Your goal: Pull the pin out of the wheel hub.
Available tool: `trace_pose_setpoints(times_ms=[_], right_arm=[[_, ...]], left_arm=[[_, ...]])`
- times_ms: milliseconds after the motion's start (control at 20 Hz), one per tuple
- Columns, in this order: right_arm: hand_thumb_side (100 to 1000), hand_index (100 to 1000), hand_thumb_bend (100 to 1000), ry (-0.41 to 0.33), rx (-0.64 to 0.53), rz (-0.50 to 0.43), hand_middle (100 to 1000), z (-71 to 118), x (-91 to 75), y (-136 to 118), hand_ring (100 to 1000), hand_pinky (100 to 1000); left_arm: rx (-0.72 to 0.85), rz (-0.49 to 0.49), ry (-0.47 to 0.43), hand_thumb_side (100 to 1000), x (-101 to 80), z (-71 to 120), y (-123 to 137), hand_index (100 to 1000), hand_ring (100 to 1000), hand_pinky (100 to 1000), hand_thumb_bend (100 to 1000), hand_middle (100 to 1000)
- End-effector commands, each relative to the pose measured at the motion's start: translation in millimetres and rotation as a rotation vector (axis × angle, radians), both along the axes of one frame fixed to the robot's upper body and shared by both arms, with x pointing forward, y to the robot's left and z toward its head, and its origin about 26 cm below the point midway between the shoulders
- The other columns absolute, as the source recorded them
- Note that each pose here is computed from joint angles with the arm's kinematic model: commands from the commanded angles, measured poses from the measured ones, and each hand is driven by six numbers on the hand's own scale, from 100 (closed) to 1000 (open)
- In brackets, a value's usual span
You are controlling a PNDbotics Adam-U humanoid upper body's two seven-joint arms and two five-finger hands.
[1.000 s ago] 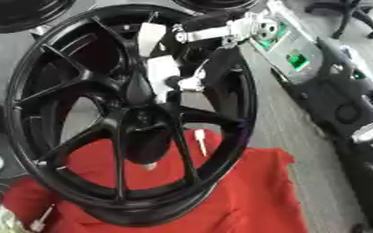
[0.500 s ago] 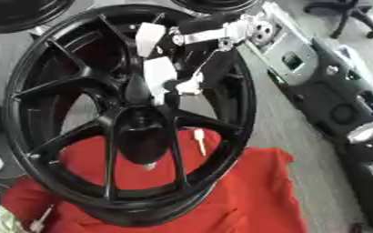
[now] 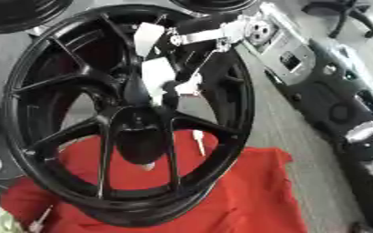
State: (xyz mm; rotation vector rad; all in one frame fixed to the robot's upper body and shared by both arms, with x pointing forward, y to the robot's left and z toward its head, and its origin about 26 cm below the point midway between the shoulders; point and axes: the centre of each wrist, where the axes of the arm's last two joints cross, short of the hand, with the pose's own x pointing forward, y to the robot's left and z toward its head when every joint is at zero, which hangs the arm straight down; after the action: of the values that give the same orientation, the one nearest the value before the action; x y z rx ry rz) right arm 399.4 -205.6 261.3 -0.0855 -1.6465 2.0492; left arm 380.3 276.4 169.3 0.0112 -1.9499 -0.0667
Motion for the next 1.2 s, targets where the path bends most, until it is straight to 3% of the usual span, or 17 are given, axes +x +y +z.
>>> trace_pose_setpoints(times_ms=[50, 250, 450, 850, 1200], right_arm=[[309, 601, 100, -0.038, 0.044, -0.013, 386, 17.1, -5.2, -5, 505, 776], [233, 532, 100, -0.04, 0.088, -0.013, 328, 25.4, -10.4, -5, 470, 751], [227, 491, 100, -0.035, 0.117, -0.008, 294, 31.5, -16.1, -4, 444, 740], [340, 471, 100, 0.028, 0.187, -0.001, 272, 53.0, -31.4, -14, 427, 745], [456, 464, 100, 0.173, 0.469, -0.059, 261, 101.4, -68.6, -66, 420, 768]], left_arm=[[0.002, 0.01, -0.031, 753, -0.4, 10.4, 2, 711, 699, 700, 100, 602], [-0.002, 0.017, -0.03, 752, -0.8, 10.1, 3, 711, 698, 700, 100, 601], [0.0, 0.019, -0.027, 752, -1.0, 9.3, 4, 711, 698, 700, 100, 601], [0.008, 0.025, -0.02, 752, -1.2, 7.5, 6, 711, 697, 700, 100, 600], [0.013, 0.033, -0.018, 754, -1.8, 6.6, 9, 711, 696, 699, 100, 599]])
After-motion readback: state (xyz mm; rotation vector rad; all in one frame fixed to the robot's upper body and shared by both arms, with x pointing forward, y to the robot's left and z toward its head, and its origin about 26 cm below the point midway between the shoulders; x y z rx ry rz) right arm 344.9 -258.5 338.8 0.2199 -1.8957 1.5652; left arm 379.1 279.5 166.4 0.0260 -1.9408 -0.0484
